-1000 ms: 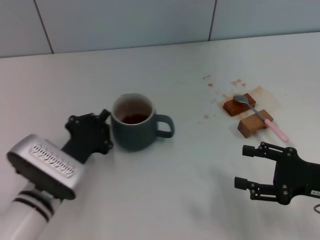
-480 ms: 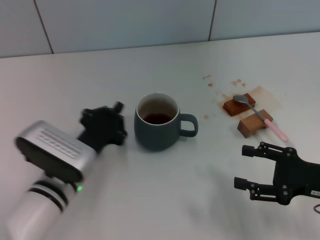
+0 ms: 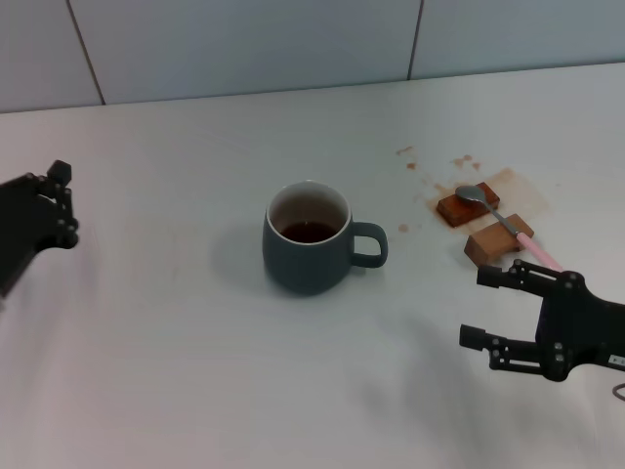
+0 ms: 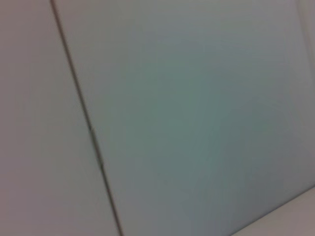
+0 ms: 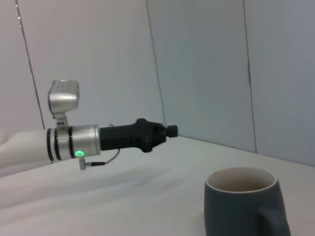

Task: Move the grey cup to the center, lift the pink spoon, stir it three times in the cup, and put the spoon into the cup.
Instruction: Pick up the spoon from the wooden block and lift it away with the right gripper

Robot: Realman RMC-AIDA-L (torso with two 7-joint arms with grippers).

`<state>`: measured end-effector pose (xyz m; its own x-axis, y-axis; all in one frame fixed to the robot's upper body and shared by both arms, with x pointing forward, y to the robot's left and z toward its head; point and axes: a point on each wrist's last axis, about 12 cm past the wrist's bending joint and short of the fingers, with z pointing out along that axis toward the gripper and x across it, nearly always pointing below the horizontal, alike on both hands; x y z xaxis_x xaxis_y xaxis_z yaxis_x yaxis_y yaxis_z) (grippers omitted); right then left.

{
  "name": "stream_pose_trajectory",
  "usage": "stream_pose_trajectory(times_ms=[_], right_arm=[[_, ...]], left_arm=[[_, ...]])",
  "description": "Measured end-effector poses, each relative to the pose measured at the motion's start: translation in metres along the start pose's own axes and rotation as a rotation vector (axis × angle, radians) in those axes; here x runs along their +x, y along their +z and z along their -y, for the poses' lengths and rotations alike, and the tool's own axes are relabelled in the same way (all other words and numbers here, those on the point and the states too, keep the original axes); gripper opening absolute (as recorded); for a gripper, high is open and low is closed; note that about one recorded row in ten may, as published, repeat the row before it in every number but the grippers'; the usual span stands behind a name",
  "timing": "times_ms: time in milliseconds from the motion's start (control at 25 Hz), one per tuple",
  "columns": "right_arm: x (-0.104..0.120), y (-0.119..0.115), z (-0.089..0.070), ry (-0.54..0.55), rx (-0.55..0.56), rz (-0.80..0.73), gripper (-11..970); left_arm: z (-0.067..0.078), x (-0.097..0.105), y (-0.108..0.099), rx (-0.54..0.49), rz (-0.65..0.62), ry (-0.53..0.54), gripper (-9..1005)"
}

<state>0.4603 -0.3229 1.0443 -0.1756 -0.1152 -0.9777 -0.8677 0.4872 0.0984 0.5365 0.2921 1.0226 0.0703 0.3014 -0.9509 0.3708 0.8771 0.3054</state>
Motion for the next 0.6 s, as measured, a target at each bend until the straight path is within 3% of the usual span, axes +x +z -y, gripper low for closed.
stream_pose_trajectory(times_ms=[120,400,520,600], right_arm=[[-0.001,-0.001,0.002,-0.002,0.012,0.008,772],[-0.002,-0.004,0.004,0.002,0.045,0.027,770],[-0.003,-0.005,0.004,0.004,0.050,0.036,769],[-0.003,-0.007,0.003,0.006,0.052,0.043,769]], left_arm=[[-0.018,-0.008,-0.010,0.134,0.037,-0.001,20],[-0.028,-0.028,-0.041,0.501,0.077,-0.114,22],[-0.030,-0.035,-0.051,0.621,0.086,-0.180,23],[-0.030,-0.035,-0.051,0.621,0.086,-0.180,23]])
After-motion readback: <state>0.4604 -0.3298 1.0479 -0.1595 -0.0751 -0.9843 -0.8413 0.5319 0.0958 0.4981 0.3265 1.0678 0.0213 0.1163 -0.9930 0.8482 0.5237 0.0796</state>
